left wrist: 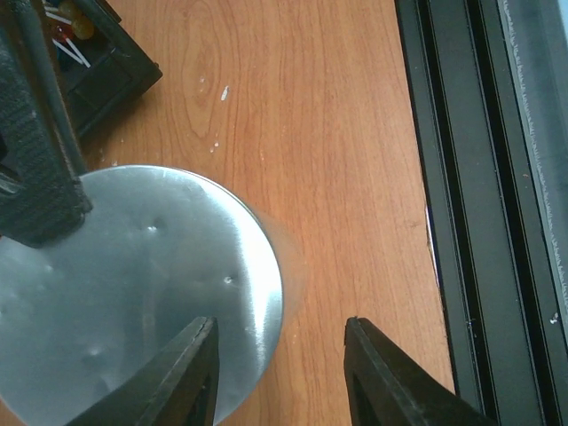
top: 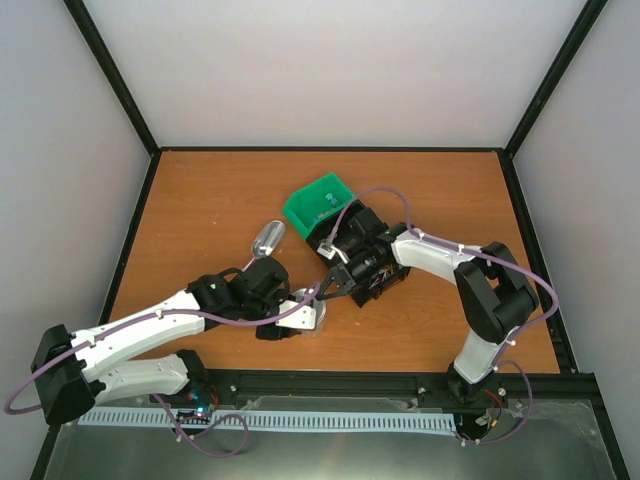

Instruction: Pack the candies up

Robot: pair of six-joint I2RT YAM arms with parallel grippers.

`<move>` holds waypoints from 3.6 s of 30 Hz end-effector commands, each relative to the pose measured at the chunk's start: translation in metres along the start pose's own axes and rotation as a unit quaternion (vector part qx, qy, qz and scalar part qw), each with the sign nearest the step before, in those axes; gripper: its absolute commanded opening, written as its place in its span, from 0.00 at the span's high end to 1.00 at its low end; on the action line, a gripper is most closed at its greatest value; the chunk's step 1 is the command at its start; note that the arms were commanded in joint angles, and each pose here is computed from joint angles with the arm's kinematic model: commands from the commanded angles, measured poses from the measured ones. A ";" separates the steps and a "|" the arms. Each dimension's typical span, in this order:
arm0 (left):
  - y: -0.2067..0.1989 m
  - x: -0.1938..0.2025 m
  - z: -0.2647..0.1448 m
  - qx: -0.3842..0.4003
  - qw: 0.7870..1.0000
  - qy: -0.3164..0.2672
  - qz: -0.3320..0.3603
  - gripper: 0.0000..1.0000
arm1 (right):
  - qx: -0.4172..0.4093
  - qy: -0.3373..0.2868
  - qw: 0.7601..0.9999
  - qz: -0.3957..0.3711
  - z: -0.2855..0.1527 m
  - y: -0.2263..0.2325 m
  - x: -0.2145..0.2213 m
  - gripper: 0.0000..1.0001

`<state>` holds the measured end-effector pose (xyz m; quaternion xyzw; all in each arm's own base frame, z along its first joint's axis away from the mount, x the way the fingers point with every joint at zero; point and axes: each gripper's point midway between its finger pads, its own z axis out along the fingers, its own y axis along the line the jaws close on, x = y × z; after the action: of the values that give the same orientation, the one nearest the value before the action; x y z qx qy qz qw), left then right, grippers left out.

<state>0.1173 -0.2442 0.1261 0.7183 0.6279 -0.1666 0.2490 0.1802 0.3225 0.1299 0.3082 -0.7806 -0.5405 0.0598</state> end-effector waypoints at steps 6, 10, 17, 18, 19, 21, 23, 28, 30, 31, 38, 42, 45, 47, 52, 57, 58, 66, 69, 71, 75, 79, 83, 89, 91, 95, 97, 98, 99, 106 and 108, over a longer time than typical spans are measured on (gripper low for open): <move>0.006 -0.003 0.005 -0.014 1.000 0.003 -0.007 0.58 | 0.004 -0.009 1.000 -0.017 -0.005 0.001 -0.015 0.87; 0.009 -0.001 0.008 -0.018 1.000 0.007 -0.012 0.58 | 0.010 -0.009 1.000 -0.018 -0.006 0.000 -0.014 0.82; 0.005 -0.002 0.010 -0.006 1.000 0.005 -0.021 0.58 | 0.021 -0.013 0.999 -0.028 -0.010 0.001 -0.018 0.74; 0.005 -0.002 0.010 -0.006 1.000 0.005 -0.023 0.58 | 0.022 -0.013 0.999 -0.031 -0.011 0.001 -0.019 0.72; 0.005 -0.002 0.010 -0.006 1.000 0.005 -0.024 0.58 | 0.024 -0.014 0.999 -0.036 -0.012 0.002 -0.022 0.70; 0.005 -0.001 0.011 -0.005 1.000 0.007 -0.027 0.58 | 0.028 -0.016 0.999 -0.042 -0.015 0.003 -0.025 0.66; 0.006 -0.001 0.011 -0.005 1.000 0.008 -0.029 0.58 | 0.035 -0.018 0.998 -0.049 -0.018 0.004 -0.029 0.62; 0.007 -0.003 0.012 -0.006 0.999 0.006 -0.033 0.59 | 0.051 -0.032 0.996 -0.063 -0.031 0.004 -0.041 0.52; 0.007 -0.004 0.012 -0.005 0.999 0.005 -0.035 0.59 | 0.052 -0.037 0.996 -0.069 -0.036 0.007 -0.045 0.47; 0.008 -0.004 0.012 -0.006 0.999 0.005 -0.035 0.59 | 0.054 -0.040 0.995 -0.076 -0.038 0.008 -0.047 0.45; 0.012 -0.007 0.012 -0.009 0.999 0.005 -0.034 0.59 | 0.105 -0.038 0.991 -0.079 -0.036 -0.009 -0.044 0.22; 0.013 -0.005 0.012 -0.012 0.999 0.009 -0.035 0.59 | 0.111 -0.016 0.991 -0.076 -0.023 -0.020 -0.037 0.22; 0.015 -0.005 0.012 -0.014 0.999 0.011 -0.035 0.59 | 0.111 -0.006 0.991 -0.080 -0.016 -0.023 -0.035 0.22; 0.017 -0.004 0.013 -0.014 0.999 0.012 -0.037 0.59 | 0.114 0.000 0.990 -0.082 -0.012 -0.027 -0.034 0.23; 0.022 -0.003 0.012 -0.014 0.999 0.011 -0.049 0.59 | 0.116 0.013 0.990 -0.079 -0.006 -0.038 -0.025 0.32; 0.023 0.004 0.015 -0.011 0.999 0.018 -0.049 0.60 | 0.121 0.024 0.990 -0.067 -0.001 -0.054 -0.015 0.46; 0.022 0.005 0.016 -0.010 0.999 0.020 -0.047 0.60 | 0.121 0.025 0.990 -0.066 -0.001 -0.055 -0.014 0.48; 0.019 0.021 0.026 -0.003 0.998 0.044 -0.041 0.64 | 0.127 0.022 0.991 -0.046 -0.003 -0.073 -0.012 0.63; 0.017 0.017 0.021 0.004 0.999 0.029 -0.043 0.65 | 0.117 0.017 0.992 -0.045 -0.007 -0.069 -0.019 0.61; 0.018 0.007 0.012 0.002 0.999 0.008 -0.042 0.65 | 0.107 0.010 0.993 -0.051 -0.009 -0.059 -0.024 0.56; 0.022 -0.018 -0.010 -0.002 0.999 -0.033 -0.044 0.65 | 0.089 -0.011 0.994 -0.063 -0.014 -0.038 -0.039 0.49; 0.027 -0.028 -0.020 -0.010 0.998 -0.045 -0.052 0.65 | 0.086 -0.019 0.994 -0.071 -0.014 -0.029 -0.051 0.44; 0.035 -0.022 -0.018 -0.017 0.997 -0.035 -0.067 0.65 | 0.086 -0.016 0.994 -0.067 -0.011 -0.032 -0.056 0.42; 0.043 -0.009 -0.002 -0.023 0.997 -0.010 -0.079 0.65 | 0.088 0.001 0.994 -0.060 -0.001 -0.044 -0.048 0.42; 0.043 -0.007 0.002 -0.020 0.996 -0.005 -0.083 0.65 | 0.092 0.008 0.994 -0.059 0.003 -0.050 -0.044 0.43; 0.039 0.003 0.011 -0.009 0.997 0.011 -0.081 0.66 | 0.106 0.020 0.993 -0.051 0.006 -0.066 -0.035 0.51; 0.033 0.010 0.014 0.000 0.997 0.021 -0.074 0.66 | 0.110 0.019 0.993 -0.048 0.005 -0.072 -0.032 0.55; 0.030 0.014 0.016 0.005 0.997 0.026 -0.069 0.66 | 0.111 0.018 0.993 -0.047 0.004 -0.074 -0.031 0.55; 0.027 0.017 0.016 0.008 0.998 0.029 -0.061 0.66 | 0.113 0.017 0.992 -0.047 0.003 -0.075 -0.030 0.55; 0.019 0.028 0.021 0.019 0.998 0.041 -0.032 0.69 | 0.100 -0.017 0.991 -0.083 -0.010 -0.056 -0.042 0.44; 0.019 0.034 0.025 0.019 0.998 0.057 -0.031 0.70 | 0.103 -0.034 0.989 -0.101 -0.018 -0.050 -0.048 0.39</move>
<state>0.1511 -0.2496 0.1163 0.6929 0.6575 -0.1673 0.2441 0.2378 0.3315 0.0964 0.3581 -0.7966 -0.4869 -0.0081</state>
